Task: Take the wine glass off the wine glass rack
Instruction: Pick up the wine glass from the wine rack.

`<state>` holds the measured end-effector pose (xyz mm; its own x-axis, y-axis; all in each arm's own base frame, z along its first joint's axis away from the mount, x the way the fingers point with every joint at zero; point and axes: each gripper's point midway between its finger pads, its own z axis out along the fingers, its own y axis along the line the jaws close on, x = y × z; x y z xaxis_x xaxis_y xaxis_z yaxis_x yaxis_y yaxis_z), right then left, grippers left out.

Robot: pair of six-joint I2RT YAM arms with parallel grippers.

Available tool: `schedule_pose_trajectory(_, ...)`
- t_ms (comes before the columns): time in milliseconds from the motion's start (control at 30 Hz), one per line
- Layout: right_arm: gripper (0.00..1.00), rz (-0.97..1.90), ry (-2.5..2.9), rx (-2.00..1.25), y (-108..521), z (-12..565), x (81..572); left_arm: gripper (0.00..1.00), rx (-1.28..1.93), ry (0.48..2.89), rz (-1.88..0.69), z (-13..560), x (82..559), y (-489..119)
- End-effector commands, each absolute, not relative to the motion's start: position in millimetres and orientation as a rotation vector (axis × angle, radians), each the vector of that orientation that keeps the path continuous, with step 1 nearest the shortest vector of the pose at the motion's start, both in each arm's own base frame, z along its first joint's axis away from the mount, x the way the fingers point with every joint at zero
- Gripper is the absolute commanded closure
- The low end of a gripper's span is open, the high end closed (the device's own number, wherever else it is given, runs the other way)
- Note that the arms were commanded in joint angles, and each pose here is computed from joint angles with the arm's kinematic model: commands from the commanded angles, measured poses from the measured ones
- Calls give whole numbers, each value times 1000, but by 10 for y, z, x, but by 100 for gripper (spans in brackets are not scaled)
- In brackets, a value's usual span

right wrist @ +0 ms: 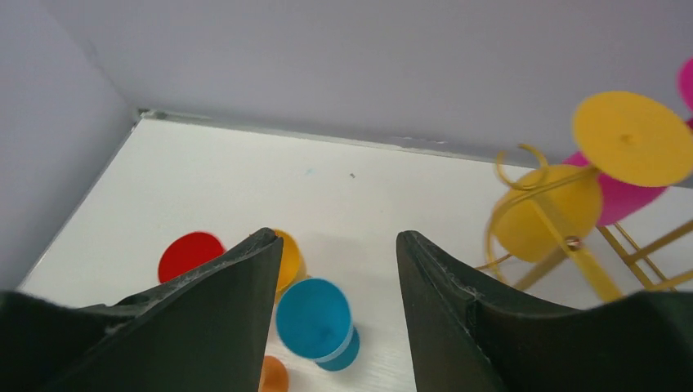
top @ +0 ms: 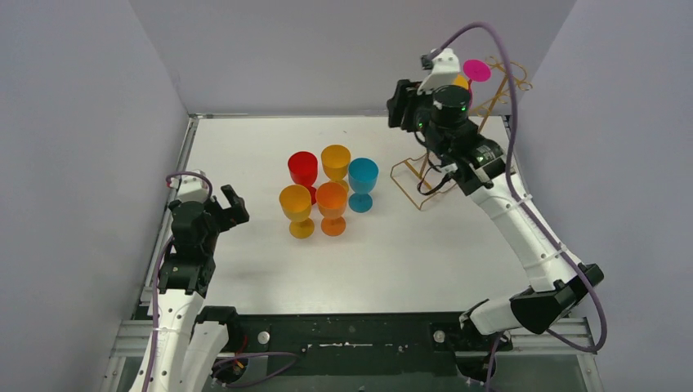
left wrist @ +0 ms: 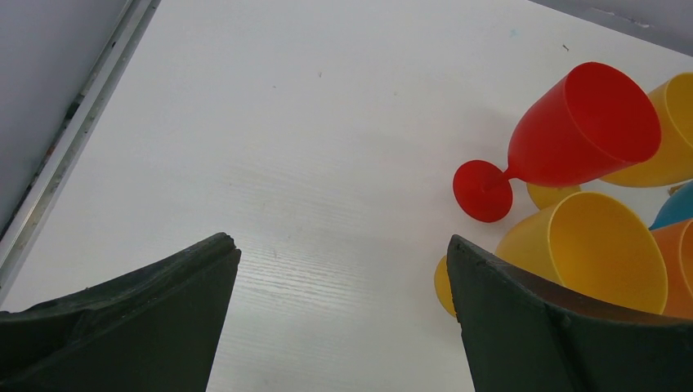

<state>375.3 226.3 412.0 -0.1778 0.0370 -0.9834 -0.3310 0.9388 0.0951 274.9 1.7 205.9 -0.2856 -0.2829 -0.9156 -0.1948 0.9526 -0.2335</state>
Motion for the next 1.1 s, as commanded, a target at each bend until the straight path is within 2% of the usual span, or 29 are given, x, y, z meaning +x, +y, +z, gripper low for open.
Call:
schedule_pose_trajectory(0,46,429,1673,-26,1765,4496,4002,3,-327,1830,-102,2178,2798,4)
schedule_pose_trajectory(367,45,450,1658,408,658,4295,4624,3,-324,1828,-106,2179,2789,-3)
schedule_pose_trajectory(567,47,448,1628,478,476,4226,4694,3,-317,1831,-116,2168,2800,-22)
schedule_pose_trajectory(700,54,459,1588,527,418,4167,4762,3,-315,1828,-117,2177,2799,-25)
schedule_pose_trajectory(1067,53,387,1599,631,261,3862,4966,3,-317,1829,-117,2175,2792,-23)
